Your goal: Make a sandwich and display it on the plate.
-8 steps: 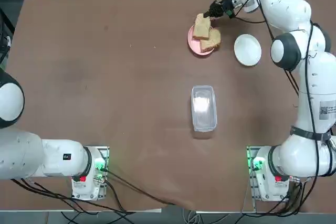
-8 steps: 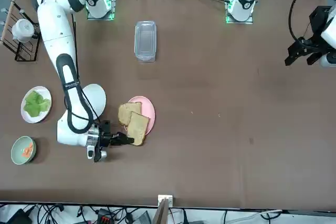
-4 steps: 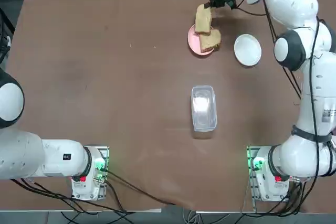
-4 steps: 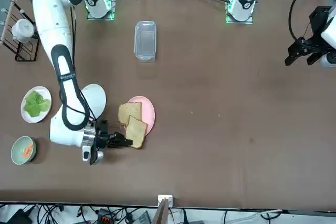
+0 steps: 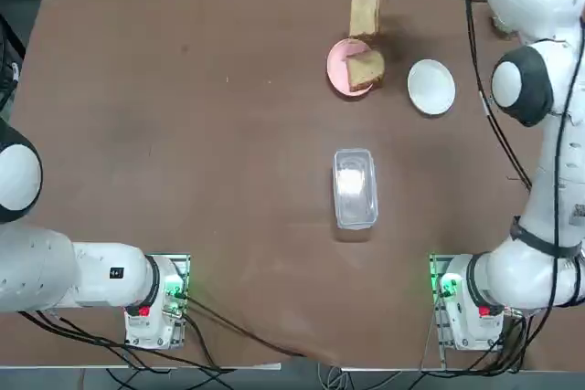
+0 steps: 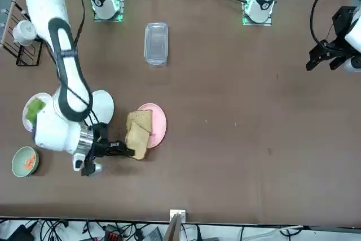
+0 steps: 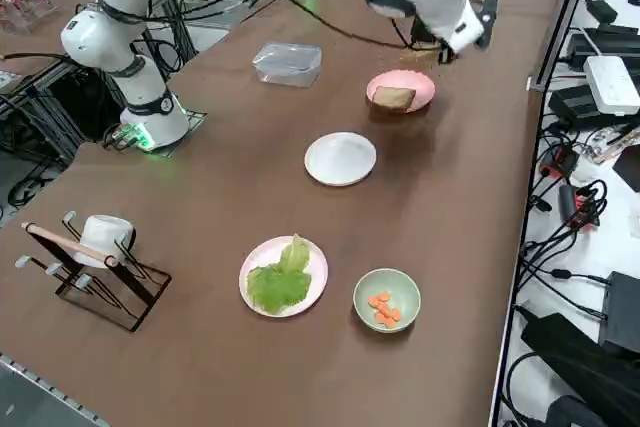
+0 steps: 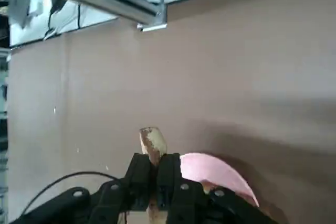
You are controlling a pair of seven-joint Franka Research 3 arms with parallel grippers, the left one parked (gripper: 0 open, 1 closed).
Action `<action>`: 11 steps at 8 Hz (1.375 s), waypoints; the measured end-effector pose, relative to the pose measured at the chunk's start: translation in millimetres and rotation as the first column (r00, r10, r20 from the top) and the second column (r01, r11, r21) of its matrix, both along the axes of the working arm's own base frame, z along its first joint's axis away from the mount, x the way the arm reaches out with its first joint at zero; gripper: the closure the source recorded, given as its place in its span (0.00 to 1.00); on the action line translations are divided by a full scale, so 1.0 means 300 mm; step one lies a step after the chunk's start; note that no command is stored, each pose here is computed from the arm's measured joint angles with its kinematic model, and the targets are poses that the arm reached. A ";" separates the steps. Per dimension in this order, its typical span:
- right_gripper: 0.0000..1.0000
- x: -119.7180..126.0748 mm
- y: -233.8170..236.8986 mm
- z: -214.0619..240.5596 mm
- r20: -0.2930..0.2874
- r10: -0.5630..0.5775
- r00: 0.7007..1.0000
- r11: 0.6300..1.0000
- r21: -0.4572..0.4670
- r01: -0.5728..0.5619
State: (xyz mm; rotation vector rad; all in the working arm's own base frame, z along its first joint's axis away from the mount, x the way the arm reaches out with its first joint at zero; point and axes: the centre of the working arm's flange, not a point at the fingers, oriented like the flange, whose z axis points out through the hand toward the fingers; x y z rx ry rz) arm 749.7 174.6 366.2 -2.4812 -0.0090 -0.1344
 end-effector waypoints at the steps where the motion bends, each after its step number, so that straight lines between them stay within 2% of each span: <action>1: 0.93 -0.009 -0.040 0.084 -0.008 -0.025 1.000 0.999 -0.025 0.025; 3: 0.93 -0.018 -0.244 0.207 -0.039 -0.096 0.995 0.994 -0.050 0.094; 5: 0.93 -0.052 -0.524 0.244 -0.129 -0.154 0.980 0.988 -0.049 0.149; 7: 0.93 -0.091 -0.702 0.157 -0.206 -0.211 0.956 0.977 -0.052 0.205; 9: 0.93 -0.147 -0.792 0.015 -0.276 -0.279 0.920 0.959 -0.031 0.282; 10: 0.93 -0.194 -0.839 -0.053 -0.309 -0.303 0.902 0.948 0.003 0.319; 11: 0.93 -0.244 -0.871 -0.102 -0.323 -0.291 0.901 0.949 0.023 0.315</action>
